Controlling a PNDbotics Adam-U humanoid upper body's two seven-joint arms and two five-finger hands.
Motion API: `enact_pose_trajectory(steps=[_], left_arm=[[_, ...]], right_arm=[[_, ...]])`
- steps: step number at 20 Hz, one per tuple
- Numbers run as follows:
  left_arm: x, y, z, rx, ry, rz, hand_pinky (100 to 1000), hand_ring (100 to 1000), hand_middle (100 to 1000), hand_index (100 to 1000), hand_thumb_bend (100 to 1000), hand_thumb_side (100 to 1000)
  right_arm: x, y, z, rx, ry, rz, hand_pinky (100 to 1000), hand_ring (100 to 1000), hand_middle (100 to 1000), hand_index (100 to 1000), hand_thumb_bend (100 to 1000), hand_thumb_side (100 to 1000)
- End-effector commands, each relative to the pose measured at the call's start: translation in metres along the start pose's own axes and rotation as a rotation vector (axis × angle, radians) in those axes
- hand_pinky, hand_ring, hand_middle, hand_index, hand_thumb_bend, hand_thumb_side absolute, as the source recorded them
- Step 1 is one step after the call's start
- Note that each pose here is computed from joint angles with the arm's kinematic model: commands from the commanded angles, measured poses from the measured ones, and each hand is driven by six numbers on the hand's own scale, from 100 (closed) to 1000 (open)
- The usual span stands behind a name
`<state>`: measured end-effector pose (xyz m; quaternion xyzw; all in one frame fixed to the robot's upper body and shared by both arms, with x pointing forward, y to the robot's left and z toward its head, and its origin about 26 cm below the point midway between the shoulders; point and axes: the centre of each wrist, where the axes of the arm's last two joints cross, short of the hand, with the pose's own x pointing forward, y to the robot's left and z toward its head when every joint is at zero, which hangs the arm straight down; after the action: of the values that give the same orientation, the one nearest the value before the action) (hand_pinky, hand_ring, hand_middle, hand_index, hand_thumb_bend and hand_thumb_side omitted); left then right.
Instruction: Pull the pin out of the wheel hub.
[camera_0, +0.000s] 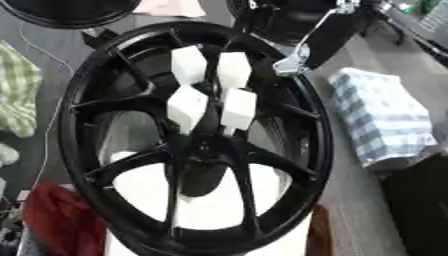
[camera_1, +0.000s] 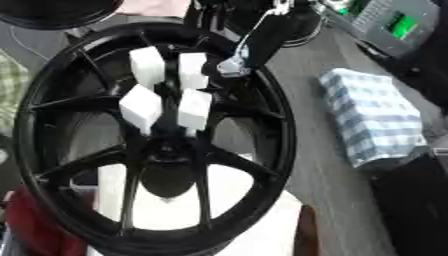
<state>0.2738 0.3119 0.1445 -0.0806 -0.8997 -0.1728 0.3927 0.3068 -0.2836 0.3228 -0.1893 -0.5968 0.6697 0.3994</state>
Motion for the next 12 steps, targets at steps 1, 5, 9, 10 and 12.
enact_pose_trajectory(steps=[1,5,9,10,12], left_arm=[[0.007,0.001,-0.006,-0.018,-0.021,-0.021,1000,635,572,827,100,678],[0.007,0.001,-0.007,-0.018,-0.025,-0.023,1000,635,572,827,100,680],[0.007,0.0,-0.008,-0.017,-0.023,-0.025,1000,634,572,827,100,683],[0.007,0.0,-0.008,-0.017,-0.023,-0.026,1000,634,572,827,100,682],[0.007,0.0,-0.009,-0.018,-0.025,-0.028,1000,633,572,827,100,682]], right_arm=[[-0.008,-0.004,0.001,-0.03,0.046,-0.005,752,803,784,801,317,314],[-0.016,0.0,-0.002,-0.036,0.062,-0.025,750,802,782,799,316,313],[-0.02,0.001,-0.003,-0.042,0.069,-0.033,749,803,783,798,318,314],[-0.021,0.002,-0.004,-0.043,0.07,-0.036,748,803,784,798,319,315],[-0.022,0.002,-0.004,-0.043,0.074,-0.042,749,805,787,799,321,315]])
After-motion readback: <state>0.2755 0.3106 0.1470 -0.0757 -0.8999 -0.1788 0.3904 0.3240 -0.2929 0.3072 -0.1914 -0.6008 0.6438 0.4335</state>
